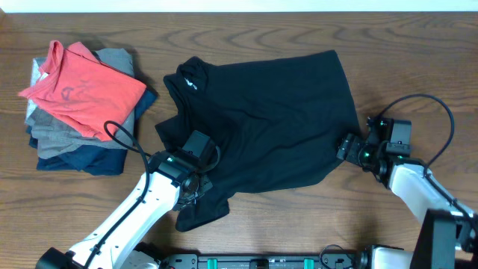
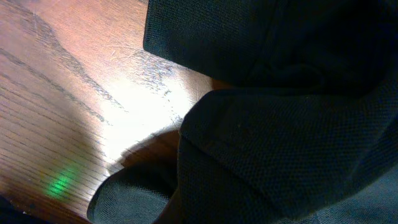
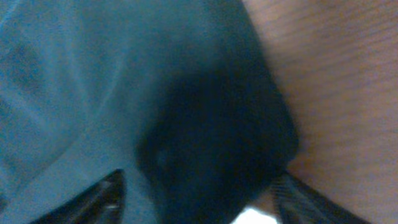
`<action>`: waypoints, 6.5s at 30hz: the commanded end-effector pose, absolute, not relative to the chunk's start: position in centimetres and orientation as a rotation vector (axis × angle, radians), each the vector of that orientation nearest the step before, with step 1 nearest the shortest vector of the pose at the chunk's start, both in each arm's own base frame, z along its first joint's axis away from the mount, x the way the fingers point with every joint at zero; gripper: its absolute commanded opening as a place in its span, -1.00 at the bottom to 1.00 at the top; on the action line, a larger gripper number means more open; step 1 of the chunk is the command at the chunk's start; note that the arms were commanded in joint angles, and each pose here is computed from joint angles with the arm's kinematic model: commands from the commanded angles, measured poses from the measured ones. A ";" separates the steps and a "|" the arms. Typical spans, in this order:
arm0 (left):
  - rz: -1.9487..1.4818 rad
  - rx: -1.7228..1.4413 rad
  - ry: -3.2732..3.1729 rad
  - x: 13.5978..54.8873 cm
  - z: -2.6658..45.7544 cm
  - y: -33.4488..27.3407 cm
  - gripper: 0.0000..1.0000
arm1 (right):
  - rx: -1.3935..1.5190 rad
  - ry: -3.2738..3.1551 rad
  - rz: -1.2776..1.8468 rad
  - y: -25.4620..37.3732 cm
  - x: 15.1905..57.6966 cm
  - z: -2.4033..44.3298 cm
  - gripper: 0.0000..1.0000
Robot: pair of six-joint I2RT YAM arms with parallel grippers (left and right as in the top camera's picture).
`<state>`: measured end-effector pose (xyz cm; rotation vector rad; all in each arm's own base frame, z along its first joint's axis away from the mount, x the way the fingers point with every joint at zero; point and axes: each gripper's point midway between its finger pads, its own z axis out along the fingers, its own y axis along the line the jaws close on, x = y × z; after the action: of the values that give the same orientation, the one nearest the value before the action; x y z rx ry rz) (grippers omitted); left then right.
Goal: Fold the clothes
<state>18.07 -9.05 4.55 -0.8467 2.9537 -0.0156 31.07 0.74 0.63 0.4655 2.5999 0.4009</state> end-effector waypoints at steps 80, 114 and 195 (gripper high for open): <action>-0.200 -0.702 2.784 23.3 5.5 -11.1 -0.85 | 0.389 2.499 0.375 -0.1 40.8 10.3 -0.35; -0.203 -0.701 2.781 23.4 5.5 -11.1 -0.82 | 0.759 2.741 0.231 -3.7 32.7 -1.4 -0.14; -0.517 -0.029 2.025 22.0 42.6 -9.8 -0.88 | 0.651 1.997 -0.040 -8.6 21.2 44.8 -0.98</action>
<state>21.82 -10.24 40.73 -0.0331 2.0933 -0.5318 21.83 -7.32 43.51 0.5860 2.0564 0.0285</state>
